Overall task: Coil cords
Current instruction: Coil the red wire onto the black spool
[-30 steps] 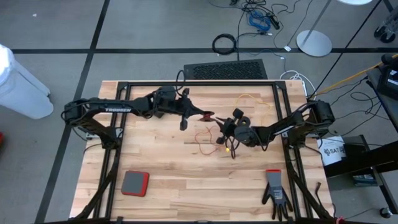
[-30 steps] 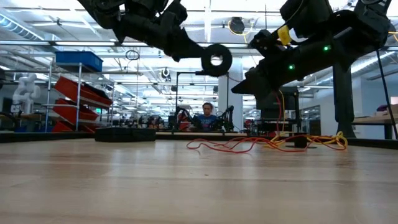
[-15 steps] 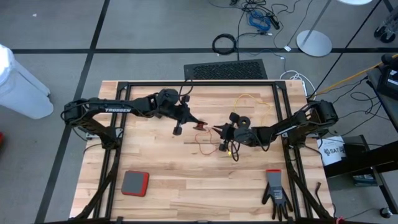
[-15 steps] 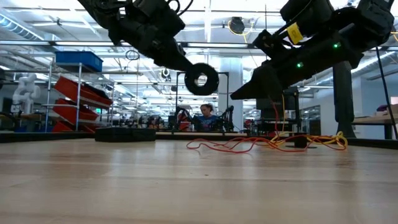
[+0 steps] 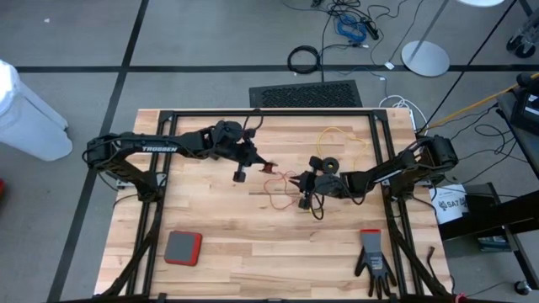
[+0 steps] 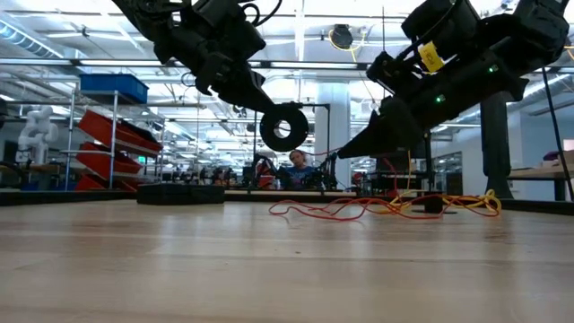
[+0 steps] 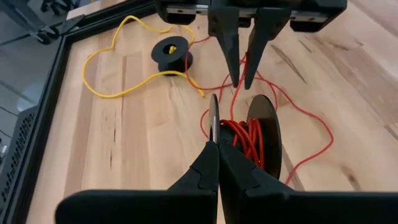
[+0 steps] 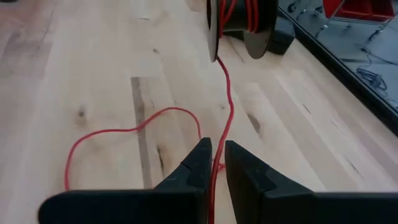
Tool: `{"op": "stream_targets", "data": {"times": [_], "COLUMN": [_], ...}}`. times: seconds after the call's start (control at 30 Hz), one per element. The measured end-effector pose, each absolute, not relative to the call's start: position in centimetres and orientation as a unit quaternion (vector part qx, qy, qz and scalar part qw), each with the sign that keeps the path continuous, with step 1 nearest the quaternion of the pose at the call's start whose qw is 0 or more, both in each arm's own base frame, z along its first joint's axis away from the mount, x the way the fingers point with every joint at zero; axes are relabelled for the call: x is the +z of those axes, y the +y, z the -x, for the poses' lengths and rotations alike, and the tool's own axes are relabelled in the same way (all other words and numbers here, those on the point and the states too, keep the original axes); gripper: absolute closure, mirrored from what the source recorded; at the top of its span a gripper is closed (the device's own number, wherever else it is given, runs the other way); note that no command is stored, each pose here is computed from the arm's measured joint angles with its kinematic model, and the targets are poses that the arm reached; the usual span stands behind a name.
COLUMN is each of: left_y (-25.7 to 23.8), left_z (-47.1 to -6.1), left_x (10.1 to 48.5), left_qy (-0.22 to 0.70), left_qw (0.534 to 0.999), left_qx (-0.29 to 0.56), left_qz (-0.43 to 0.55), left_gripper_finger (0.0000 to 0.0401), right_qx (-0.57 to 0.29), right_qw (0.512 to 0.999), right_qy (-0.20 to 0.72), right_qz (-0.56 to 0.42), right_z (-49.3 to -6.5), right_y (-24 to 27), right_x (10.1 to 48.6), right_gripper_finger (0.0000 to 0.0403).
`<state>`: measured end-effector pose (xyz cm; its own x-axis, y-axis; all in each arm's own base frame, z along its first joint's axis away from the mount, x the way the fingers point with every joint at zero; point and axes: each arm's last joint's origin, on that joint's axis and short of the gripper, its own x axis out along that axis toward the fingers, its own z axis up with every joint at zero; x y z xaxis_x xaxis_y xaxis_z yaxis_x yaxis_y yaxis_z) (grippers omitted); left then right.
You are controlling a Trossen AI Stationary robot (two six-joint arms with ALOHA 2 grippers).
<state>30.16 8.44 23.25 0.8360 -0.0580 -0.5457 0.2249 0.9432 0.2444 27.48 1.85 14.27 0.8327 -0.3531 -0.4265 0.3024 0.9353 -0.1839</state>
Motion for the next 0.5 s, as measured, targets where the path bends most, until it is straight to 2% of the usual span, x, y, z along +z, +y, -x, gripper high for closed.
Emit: {"op": "stream_targets", "data": {"times": [0.33,0.5], "left_y": [8.37,8.34], "left_z": [-29.91,-29.8], "left_x": [22.87,22.7], "left_qy": [0.297,0.306], "left_qw": [0.938,0.935], "left_qx": [-0.083,-0.087], "left_qz": [-0.157,-0.157], "left_gripper_finger": [0.0401,0.0401], "right_qx": [-0.159,-0.16], "right_qw": [0.959,0.96], "right_qy": [0.232,0.227], "right_qz": [0.043,0.037], "right_z": [-27.53,-27.5], "right_y": [2.07,2.06], "right_x": [14.3,14.5], "right_gripper_finger": [0.037,0.0394]}}
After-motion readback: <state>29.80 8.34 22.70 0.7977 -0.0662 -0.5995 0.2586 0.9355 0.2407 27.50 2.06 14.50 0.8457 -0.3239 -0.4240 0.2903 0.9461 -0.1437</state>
